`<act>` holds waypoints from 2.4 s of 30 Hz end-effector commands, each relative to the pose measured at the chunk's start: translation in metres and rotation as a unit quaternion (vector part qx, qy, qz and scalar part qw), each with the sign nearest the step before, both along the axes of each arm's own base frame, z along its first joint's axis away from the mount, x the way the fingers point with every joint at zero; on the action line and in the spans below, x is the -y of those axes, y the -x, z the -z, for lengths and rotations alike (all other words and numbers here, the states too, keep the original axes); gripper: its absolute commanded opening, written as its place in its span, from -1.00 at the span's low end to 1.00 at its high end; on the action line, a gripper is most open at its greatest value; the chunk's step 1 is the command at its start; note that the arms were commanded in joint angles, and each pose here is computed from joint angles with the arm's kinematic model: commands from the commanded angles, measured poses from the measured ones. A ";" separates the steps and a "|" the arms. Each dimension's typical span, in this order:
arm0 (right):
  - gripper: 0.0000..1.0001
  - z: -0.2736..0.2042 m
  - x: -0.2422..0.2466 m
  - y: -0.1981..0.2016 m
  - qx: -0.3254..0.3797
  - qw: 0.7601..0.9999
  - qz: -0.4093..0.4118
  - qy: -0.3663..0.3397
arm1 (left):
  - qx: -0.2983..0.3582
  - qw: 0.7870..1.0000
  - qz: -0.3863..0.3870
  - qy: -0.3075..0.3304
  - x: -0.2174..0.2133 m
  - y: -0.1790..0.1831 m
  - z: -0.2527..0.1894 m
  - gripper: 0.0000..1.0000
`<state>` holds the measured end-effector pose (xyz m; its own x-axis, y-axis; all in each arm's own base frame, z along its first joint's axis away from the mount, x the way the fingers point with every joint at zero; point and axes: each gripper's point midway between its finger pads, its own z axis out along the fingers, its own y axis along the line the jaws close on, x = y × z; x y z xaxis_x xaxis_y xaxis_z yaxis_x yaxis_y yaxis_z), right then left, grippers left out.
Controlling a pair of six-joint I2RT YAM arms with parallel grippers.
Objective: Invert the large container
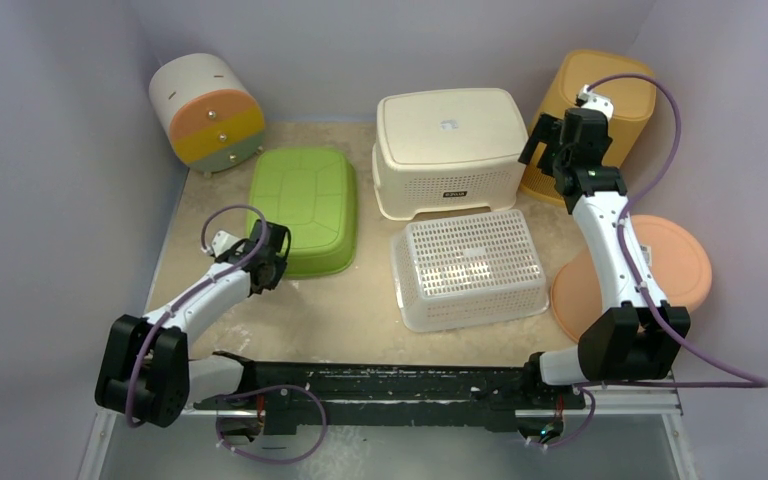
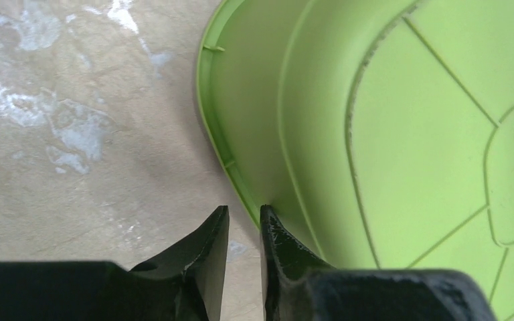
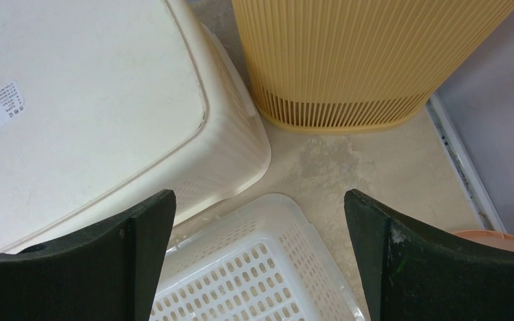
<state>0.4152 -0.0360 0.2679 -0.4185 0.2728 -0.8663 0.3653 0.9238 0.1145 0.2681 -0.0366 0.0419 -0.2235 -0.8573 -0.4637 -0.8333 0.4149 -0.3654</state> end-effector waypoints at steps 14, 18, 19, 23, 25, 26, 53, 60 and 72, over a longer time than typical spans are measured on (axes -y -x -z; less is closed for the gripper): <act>1.00 -0.038 -0.031 0.001 0.049 0.997 -0.039 0.037 | -0.018 0.991 0.093 -0.096 -0.012 -0.018 -0.087 0.04; 1.00 -0.051 -0.076 0.000 0.060 0.993 -0.096 0.035 | -0.001 0.988 0.117 -0.101 -0.007 -0.019 -0.115 0.11; 1.00 -0.054 -0.091 0.000 0.063 0.991 -0.115 0.032 | 0.002 0.987 0.124 -0.102 -0.004 -0.019 -0.120 0.11; 1.00 -0.059 -0.164 0.005 0.065 0.976 -0.206 0.030 | 0.006 0.980 0.160 -0.118 0.006 -0.020 -0.134 0.15; 1.00 -0.055 -0.202 0.010 0.056 0.966 -0.250 0.039 | 0.024 0.972 0.190 -0.136 0.014 -0.028 -0.146 0.16; 1.00 -0.052 -0.220 0.012 0.051 0.960 -0.272 0.045 | 0.033 0.966 0.204 -0.153 0.018 -0.034 -0.155 0.17; 1.00 -0.090 -0.277 0.007 0.084 0.955 -0.285 0.020 | 0.196 0.873 0.363 -0.261 0.090 -0.135 -0.274 0.27; 1.00 -0.101 -0.276 0.008 0.091 0.957 -0.274 0.000 | 0.211 0.873 0.370 -0.236 0.100 -0.135 -0.279 0.29; 1.00 -0.094 -0.276 0.011 0.090 0.956 -0.279 0.001 | 0.188 0.876 0.374 -0.238 0.097 -0.131 -0.264 0.31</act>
<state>0.4090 0.2468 0.3321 -0.4103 -0.0022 -0.9120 -0.2190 0.9710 0.0962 0.3979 -0.1332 0.2880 -0.4407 -0.2086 -0.8731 -0.1288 0.9773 -0.1684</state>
